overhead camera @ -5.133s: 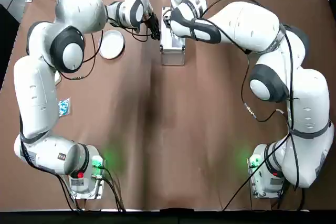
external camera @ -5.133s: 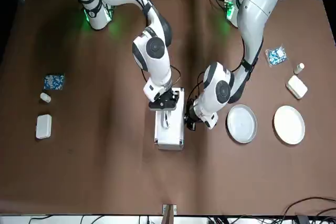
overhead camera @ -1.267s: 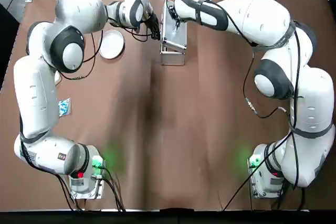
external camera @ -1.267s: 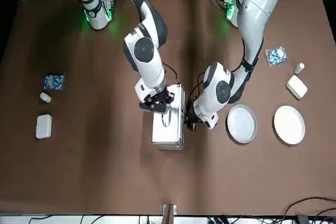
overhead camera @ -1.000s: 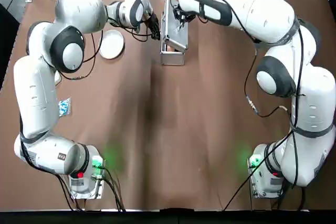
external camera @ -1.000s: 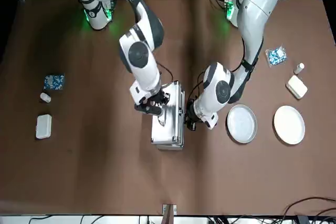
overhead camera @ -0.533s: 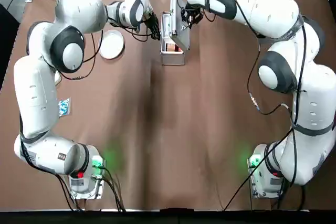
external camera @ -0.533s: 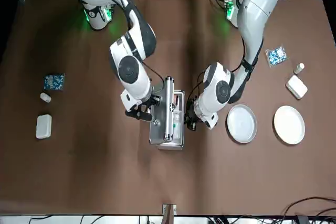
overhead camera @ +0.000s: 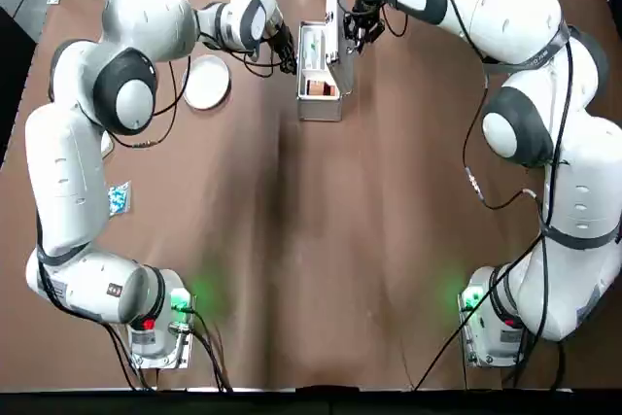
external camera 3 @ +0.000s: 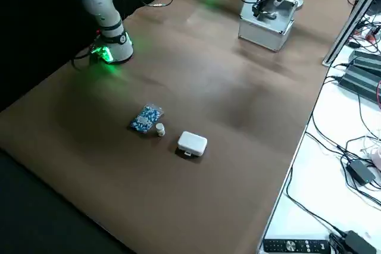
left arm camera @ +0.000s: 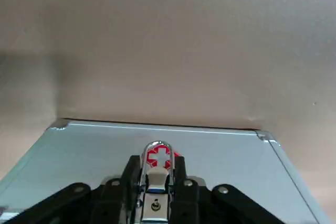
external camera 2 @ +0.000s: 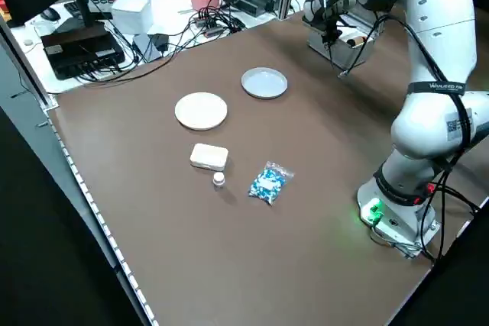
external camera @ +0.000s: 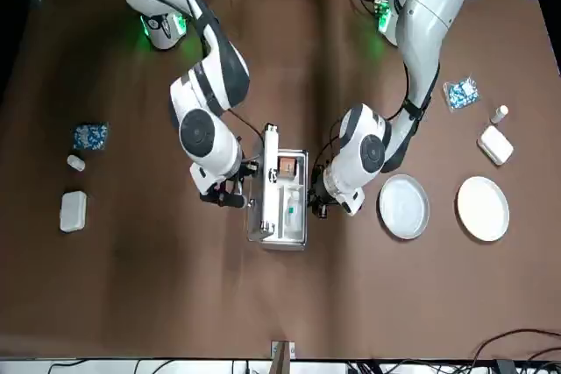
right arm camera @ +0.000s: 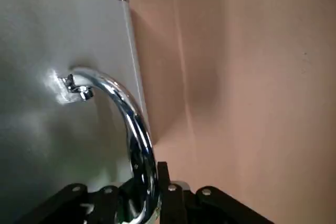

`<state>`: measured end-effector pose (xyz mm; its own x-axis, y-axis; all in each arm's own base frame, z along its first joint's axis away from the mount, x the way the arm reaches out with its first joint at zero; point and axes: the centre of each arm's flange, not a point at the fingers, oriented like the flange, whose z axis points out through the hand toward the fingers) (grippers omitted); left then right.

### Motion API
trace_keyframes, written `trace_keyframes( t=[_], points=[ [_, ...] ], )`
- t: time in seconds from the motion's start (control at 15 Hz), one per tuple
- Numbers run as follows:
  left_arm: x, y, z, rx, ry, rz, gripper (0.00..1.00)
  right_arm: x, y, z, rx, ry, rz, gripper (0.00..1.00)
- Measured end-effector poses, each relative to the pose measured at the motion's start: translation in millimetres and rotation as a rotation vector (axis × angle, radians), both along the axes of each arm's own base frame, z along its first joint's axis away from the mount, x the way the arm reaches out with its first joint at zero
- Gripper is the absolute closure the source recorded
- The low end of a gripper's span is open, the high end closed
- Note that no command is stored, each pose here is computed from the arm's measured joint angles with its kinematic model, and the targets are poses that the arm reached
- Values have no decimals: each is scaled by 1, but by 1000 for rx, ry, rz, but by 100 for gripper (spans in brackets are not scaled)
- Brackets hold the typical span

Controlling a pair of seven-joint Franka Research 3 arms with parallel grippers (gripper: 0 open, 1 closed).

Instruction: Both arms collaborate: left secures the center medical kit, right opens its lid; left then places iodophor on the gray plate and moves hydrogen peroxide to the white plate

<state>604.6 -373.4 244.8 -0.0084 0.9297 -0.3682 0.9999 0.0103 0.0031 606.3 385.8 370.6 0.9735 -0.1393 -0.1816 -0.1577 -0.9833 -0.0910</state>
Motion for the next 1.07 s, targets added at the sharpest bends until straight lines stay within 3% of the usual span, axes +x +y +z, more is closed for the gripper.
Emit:
trace_keyframes(
  t=[0.67,1.0,1.07],
  points=[
    [0,0,0,0,0,0,70,18,-42,-10,195,118,52,94],
    [0,0,0,0,1,1,70,21,-52,-11,224,139,62,87],
    [0,0,0,0,1,1,70,22,-55,-10,226,142,68,80]
  ],
)
